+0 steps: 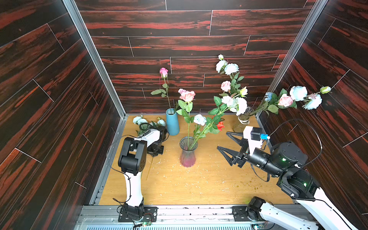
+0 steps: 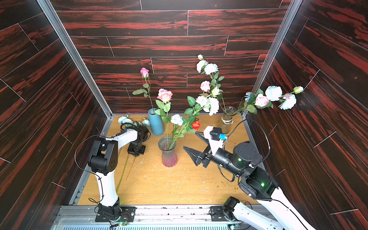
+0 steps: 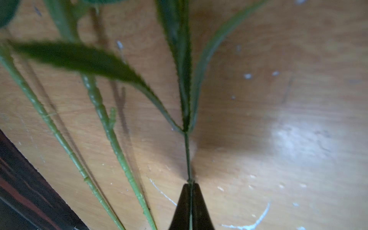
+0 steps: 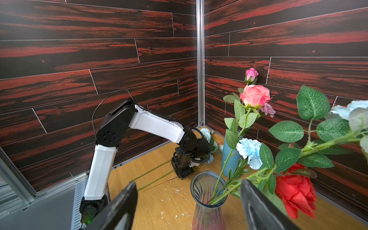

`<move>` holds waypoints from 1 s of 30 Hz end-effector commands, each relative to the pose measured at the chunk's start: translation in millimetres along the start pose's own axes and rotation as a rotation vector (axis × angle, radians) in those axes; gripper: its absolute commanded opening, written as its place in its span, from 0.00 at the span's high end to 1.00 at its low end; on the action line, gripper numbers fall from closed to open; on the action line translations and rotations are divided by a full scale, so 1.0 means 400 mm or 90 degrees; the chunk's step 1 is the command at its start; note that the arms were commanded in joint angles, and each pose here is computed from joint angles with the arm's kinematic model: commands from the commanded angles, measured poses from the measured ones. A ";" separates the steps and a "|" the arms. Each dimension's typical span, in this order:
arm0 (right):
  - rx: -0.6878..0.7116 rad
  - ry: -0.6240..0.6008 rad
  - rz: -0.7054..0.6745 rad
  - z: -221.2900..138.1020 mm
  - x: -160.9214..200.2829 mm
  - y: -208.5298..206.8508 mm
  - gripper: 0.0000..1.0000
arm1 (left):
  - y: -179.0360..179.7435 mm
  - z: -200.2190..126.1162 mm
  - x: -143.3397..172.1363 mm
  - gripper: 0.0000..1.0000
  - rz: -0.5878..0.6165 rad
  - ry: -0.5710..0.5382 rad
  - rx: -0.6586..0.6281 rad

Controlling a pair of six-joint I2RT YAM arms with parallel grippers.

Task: Pick out blue flowers from the vase
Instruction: Place the flower at the center of the board.

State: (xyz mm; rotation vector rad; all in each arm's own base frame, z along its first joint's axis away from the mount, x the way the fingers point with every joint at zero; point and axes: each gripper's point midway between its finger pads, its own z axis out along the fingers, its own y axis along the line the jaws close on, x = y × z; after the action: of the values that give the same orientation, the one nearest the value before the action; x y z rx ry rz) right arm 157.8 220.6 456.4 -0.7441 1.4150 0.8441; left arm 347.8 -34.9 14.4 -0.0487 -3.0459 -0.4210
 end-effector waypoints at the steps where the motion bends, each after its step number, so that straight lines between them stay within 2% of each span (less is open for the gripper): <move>1: 0.005 -0.013 -0.007 -0.004 -0.006 -0.002 0.17 | 0.021 -0.012 0.003 0.78 0.001 0.011 -0.019; 5: 0.013 -0.007 -0.008 0.005 0.000 -0.009 0.16 | 0.034 -0.034 -0.004 0.64 -0.005 -0.009 -0.028; 9: 0.022 0.004 -0.008 0.019 0.011 -0.018 0.16 | 0.062 -0.111 -0.017 0.54 -0.034 -0.070 -0.034; 13: 0.038 0.015 -0.003 0.039 0.023 -0.033 0.16 | 0.076 -0.254 -0.029 0.54 -0.077 -0.200 -0.015; 14: 0.044 0.019 -0.001 0.045 0.028 -0.039 0.17 | 0.073 -0.320 -0.034 0.53 -0.092 -0.267 0.003; 16: 0.053 0.022 0.008 0.058 0.033 -0.047 0.19 | 0.049 -0.415 -0.038 0.53 -0.114 -0.381 0.054; 18: 0.050 0.026 0.022 0.074 0.038 -0.048 0.23 | 0.008 -0.516 -0.035 0.53 -0.132 -0.508 0.148; 21: 0.033 0.038 0.063 0.096 0.043 -0.040 0.29 | -0.034 -0.633 -0.015 0.52 -0.162 -0.648 0.285; 25: -0.015 0.072 0.124 0.126 0.060 -0.008 0.33 | -0.082 -0.752 0.049 0.47 -0.153 -0.771 0.458; 30: 0.033 0.125 0.159 0.157 0.150 -0.037 0.37 | -0.135 -0.831 0.124 0.44 -0.091 -0.828 0.586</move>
State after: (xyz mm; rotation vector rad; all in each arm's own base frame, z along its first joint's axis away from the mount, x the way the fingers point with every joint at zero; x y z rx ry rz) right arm 197.9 269.9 407.8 -0.6884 1.6732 0.9335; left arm 325.3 -151.0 283.0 0.0659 -4.0774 1.1601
